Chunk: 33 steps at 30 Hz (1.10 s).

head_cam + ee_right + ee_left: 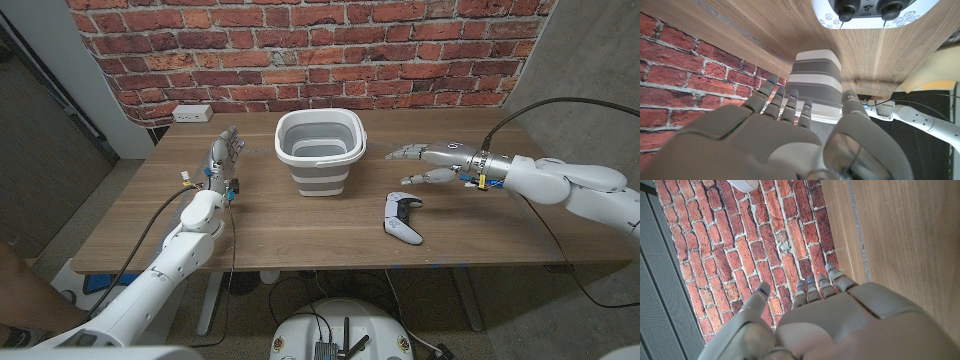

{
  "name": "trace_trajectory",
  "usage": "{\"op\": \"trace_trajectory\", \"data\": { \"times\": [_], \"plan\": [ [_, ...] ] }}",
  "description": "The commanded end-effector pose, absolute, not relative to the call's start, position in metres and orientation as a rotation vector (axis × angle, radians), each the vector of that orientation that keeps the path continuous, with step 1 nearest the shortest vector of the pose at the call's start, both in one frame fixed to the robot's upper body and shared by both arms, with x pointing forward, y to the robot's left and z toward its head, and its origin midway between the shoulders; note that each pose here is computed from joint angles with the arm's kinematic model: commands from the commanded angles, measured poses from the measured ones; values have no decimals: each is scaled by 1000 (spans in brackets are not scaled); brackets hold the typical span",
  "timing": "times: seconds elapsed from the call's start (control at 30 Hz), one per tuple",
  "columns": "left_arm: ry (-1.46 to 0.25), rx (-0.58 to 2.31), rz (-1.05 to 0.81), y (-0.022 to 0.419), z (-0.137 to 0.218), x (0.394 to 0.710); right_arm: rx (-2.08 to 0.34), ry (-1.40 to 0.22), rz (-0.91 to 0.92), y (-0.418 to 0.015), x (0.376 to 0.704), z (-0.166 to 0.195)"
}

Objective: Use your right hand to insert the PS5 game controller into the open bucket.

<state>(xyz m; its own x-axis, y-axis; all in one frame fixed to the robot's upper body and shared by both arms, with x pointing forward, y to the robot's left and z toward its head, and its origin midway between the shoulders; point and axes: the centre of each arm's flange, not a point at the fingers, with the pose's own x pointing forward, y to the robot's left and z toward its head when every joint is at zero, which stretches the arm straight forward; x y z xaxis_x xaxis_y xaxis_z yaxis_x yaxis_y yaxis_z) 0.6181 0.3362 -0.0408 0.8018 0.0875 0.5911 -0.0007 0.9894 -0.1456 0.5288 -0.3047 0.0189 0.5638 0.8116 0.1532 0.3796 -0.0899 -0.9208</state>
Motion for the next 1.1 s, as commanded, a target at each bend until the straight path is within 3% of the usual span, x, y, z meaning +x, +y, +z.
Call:
{"op": "trace_trajectory", "data": {
  "times": [0.03,0.87,1.1],
  "plan": [
    [-643,-148,67,341,-44,614,-1913,-984,618,-299,523,36],
    [-610,-154,70,343,-53,610,-2204,-764,852,-281,518,55],
    [-606,-142,74,347,-51,608,-2245,-795,864,-271,515,54]
  ]
}}
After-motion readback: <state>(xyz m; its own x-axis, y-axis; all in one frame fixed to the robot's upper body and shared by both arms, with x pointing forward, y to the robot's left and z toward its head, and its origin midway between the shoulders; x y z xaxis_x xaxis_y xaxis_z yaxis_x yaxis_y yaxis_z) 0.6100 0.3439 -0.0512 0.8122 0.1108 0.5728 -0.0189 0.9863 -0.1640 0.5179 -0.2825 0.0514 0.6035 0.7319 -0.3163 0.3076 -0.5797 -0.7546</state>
